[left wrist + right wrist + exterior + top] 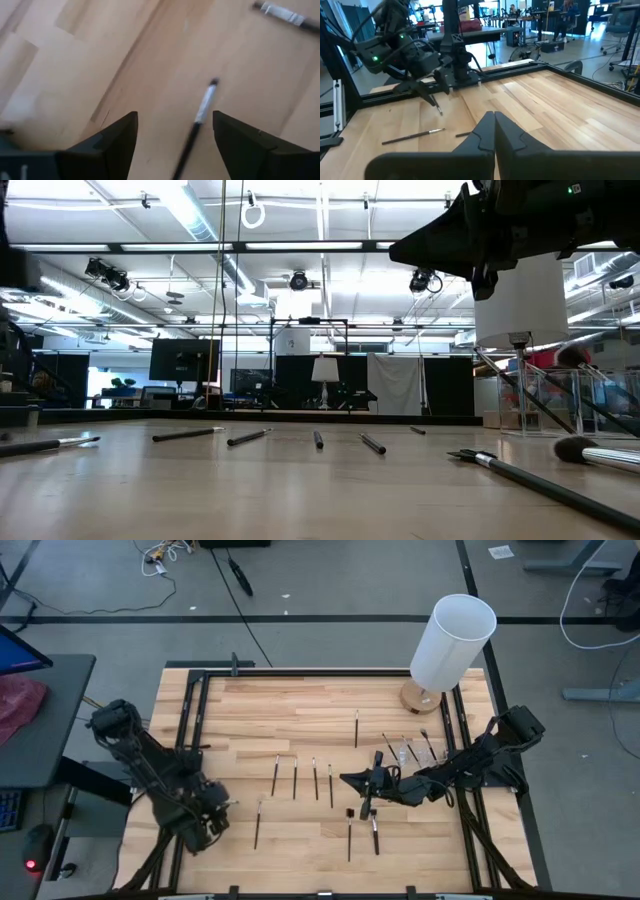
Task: Put items in baskets/containers
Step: Put the black eyeshadow brush into the transparent organizer
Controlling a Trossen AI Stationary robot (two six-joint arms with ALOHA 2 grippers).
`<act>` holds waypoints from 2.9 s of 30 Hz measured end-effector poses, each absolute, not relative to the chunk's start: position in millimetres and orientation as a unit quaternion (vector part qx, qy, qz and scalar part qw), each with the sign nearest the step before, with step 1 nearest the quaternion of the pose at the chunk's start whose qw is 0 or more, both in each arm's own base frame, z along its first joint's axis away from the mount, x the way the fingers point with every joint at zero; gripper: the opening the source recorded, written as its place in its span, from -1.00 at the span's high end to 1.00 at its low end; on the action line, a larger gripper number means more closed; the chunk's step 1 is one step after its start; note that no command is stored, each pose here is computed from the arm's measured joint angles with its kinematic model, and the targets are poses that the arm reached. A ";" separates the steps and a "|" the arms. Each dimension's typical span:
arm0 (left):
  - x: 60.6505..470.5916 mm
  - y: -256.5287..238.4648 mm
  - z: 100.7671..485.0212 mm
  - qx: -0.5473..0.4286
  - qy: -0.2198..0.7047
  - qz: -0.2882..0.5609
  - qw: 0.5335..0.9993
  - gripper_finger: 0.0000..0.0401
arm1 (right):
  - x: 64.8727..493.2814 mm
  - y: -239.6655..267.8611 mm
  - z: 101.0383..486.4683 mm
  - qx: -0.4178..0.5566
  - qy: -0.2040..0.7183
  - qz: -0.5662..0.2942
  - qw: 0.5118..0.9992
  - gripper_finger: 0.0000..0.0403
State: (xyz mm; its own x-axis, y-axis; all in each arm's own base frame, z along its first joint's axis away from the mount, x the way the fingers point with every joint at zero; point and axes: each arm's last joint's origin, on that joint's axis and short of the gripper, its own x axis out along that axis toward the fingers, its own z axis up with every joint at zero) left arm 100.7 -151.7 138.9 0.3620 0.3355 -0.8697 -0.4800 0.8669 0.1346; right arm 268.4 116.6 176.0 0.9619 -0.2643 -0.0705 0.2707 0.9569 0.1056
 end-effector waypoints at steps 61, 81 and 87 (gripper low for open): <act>121.3 -58.2 64.5 -0.124 0.274 0.338 0.892 0.35 | 268.8 115.7 176.1 0.084 0.024 -0.138 0.987 0.99; 108.0 -54.7 70.0 -0.107 0.312 0.332 0.884 0.41 | 268.8 115.7 176.1 0.085 0.024 -0.138 0.987 0.99; 95.1 -53.7 62.6 -0.089 0.299 0.307 0.899 0.62 | 268.7 115.7 176.0 0.085 0.024 -0.138 0.987 0.99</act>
State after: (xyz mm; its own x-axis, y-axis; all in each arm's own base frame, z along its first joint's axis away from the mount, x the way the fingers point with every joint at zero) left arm 95.1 -53.7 62.6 0.6332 0.4979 -0.5926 -0.6048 0.7960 0.0225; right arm 268.7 115.7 176.0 0.9608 -0.2680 -0.0705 0.2761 0.9475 0.1610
